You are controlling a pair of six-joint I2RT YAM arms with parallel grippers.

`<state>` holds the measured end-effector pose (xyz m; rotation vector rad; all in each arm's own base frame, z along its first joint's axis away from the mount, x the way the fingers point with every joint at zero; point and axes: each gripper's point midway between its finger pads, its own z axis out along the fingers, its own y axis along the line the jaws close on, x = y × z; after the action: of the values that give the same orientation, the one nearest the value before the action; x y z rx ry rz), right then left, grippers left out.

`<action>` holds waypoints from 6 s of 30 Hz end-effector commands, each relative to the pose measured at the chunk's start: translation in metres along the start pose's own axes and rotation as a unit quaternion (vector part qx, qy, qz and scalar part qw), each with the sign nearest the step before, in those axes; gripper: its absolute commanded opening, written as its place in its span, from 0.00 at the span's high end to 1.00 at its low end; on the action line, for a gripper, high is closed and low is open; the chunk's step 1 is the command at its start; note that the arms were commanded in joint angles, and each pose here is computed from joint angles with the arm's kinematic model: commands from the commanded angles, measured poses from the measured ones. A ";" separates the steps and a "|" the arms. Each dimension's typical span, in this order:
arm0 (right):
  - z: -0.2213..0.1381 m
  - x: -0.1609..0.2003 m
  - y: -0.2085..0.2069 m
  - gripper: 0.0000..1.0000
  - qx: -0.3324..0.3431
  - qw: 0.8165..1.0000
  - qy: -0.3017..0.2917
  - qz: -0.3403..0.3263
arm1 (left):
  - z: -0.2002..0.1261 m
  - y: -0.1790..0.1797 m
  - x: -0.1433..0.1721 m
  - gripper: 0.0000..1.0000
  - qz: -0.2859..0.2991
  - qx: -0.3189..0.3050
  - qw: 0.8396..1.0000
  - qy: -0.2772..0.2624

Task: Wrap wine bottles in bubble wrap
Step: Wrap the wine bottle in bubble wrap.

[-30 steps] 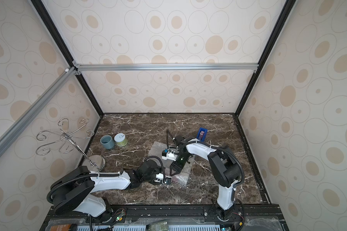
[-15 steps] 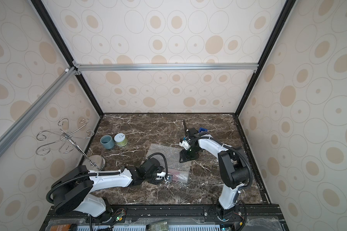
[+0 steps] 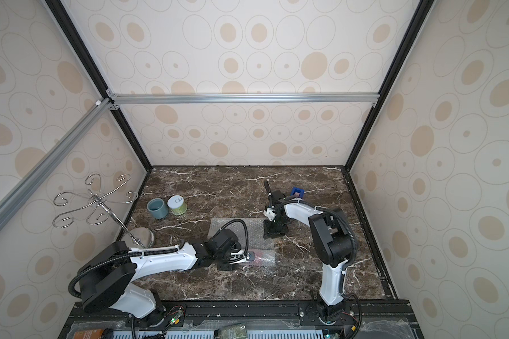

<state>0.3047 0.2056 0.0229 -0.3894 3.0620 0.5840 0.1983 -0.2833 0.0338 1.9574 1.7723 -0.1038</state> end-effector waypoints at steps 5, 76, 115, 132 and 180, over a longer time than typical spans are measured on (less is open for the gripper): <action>-0.012 -0.013 0.003 0.47 0.010 0.997 -0.055 -0.054 | 0.008 -0.069 0.028 0.79 -0.035 0.186 0.978 0.083; 0.034 0.084 0.059 0.76 0.268 0.660 -0.083 -0.697 | 0.008 -0.035 0.040 0.44 -0.239 0.326 0.911 0.083; 0.018 0.105 0.086 0.88 -0.075 0.847 0.133 -0.509 | -0.116 0.075 0.045 0.17 -0.165 -0.123 0.970 -0.131; 0.018 0.076 0.092 0.87 -0.161 0.878 0.184 -0.412 | -0.085 0.024 -0.006 0.18 0.076 -0.154 0.973 -0.157; -0.049 0.002 0.084 0.31 -0.049 0.940 -0.019 -0.338 | 0.006 -0.018 0.032 0.64 0.048 0.042 0.998 0.017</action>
<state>0.2790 0.2728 0.0995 -1.4864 2.4988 0.7265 0.2253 -0.2868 0.0416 1.9822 1.5109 -0.0228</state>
